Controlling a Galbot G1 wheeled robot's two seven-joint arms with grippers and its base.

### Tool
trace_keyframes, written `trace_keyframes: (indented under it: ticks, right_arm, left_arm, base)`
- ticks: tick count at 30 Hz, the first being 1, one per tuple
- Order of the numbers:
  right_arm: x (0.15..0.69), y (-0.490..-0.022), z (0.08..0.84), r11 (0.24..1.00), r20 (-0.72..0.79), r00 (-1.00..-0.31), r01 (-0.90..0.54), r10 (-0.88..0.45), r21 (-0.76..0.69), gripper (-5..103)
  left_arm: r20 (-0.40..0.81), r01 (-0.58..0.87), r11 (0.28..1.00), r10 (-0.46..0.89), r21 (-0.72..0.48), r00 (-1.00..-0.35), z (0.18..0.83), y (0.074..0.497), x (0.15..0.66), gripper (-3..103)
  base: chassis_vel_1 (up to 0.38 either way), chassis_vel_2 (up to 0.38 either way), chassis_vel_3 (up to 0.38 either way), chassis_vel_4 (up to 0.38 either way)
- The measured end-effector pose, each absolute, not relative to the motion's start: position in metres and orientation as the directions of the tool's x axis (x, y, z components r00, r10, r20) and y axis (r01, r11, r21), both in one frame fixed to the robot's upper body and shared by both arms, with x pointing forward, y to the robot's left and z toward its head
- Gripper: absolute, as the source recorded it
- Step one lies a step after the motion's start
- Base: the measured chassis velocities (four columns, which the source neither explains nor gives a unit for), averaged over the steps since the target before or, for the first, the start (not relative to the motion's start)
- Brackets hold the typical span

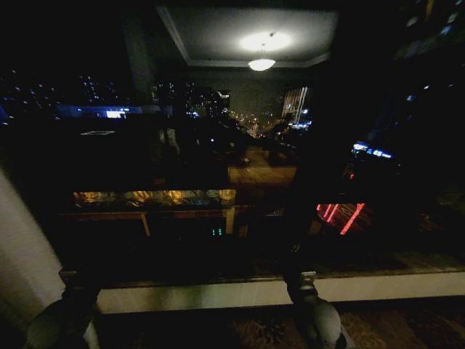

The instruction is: Open the curtains by pulling them apart, changing their state from closed to fully open.

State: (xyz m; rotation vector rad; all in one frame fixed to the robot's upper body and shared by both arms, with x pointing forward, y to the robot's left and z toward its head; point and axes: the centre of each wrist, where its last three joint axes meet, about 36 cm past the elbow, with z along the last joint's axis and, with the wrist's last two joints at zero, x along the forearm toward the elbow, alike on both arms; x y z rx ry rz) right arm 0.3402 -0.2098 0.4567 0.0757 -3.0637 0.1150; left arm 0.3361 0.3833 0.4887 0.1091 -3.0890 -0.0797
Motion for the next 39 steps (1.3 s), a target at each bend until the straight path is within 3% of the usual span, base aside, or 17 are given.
trace_keyframes:
  ticks: [28, 39]
  right_arm:
    - [0.33, -0.21, 0.468, 0.995, 0.052, -0.997, -0.059, -0.055, -0.078, 100]
    - [0.327, -0.212, 0.47, 0.996, 0.048, -0.998, -0.048, -0.044, -0.077, 100]
  left_arm:
    - [0.026, -0.081, 0.995, -0.083, 0.066, -0.996, 0.497, 0.381, 0.329, 100]
    - [0.02, -0.081, 0.995, -0.082, 0.064, -0.996, 0.499, 0.378, 0.326, 100]
  base:
    - [-0.318, -0.395, 0.311, 0.399]
    - [-0.179, -0.397, 0.176, 0.401]
